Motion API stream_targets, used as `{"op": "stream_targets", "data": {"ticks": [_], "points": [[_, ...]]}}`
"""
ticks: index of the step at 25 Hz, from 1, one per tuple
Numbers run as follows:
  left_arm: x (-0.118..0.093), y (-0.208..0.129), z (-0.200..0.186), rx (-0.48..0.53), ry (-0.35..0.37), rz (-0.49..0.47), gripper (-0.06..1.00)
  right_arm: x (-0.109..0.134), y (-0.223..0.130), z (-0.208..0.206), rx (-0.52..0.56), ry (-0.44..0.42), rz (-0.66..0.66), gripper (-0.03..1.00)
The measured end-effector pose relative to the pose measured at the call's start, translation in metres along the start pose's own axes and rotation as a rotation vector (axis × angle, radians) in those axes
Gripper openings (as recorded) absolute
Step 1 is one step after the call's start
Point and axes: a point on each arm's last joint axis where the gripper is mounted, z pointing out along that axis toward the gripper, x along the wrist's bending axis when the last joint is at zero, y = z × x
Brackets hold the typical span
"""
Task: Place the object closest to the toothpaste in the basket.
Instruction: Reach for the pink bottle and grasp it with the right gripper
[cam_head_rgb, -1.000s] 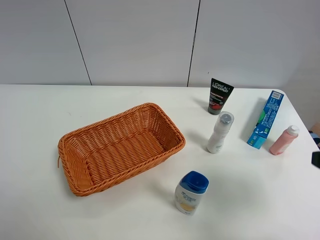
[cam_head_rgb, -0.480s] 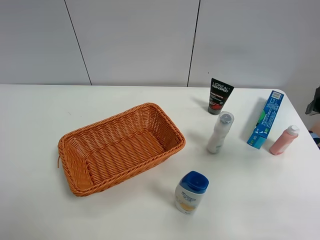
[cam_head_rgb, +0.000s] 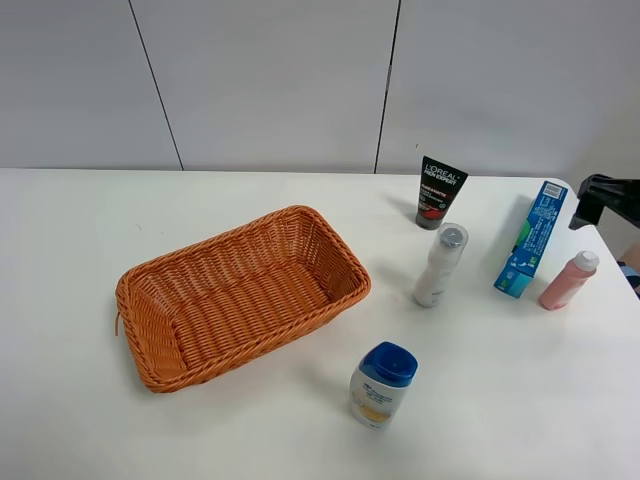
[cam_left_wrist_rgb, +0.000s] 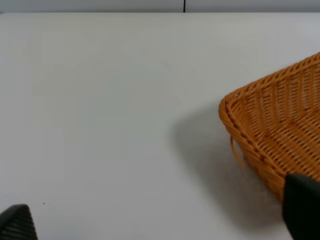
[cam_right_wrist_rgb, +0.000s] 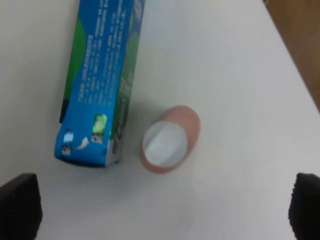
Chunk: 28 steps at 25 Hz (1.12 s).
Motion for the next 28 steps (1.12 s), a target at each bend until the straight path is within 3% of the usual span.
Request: {"op": "stream_targets", "data": {"ticks": [14,28], "points": [[0.0,0.0,0.0,0.0,0.0,0.0,0.99,0.004,-0.007,0.075,0.136,-0.03,0.058,0.99],[0.0,0.0,0.0,0.0,0.0,0.0,0.99,0.005,-0.013,0.105,0.166,-0.035,0.054,0.99]]}}
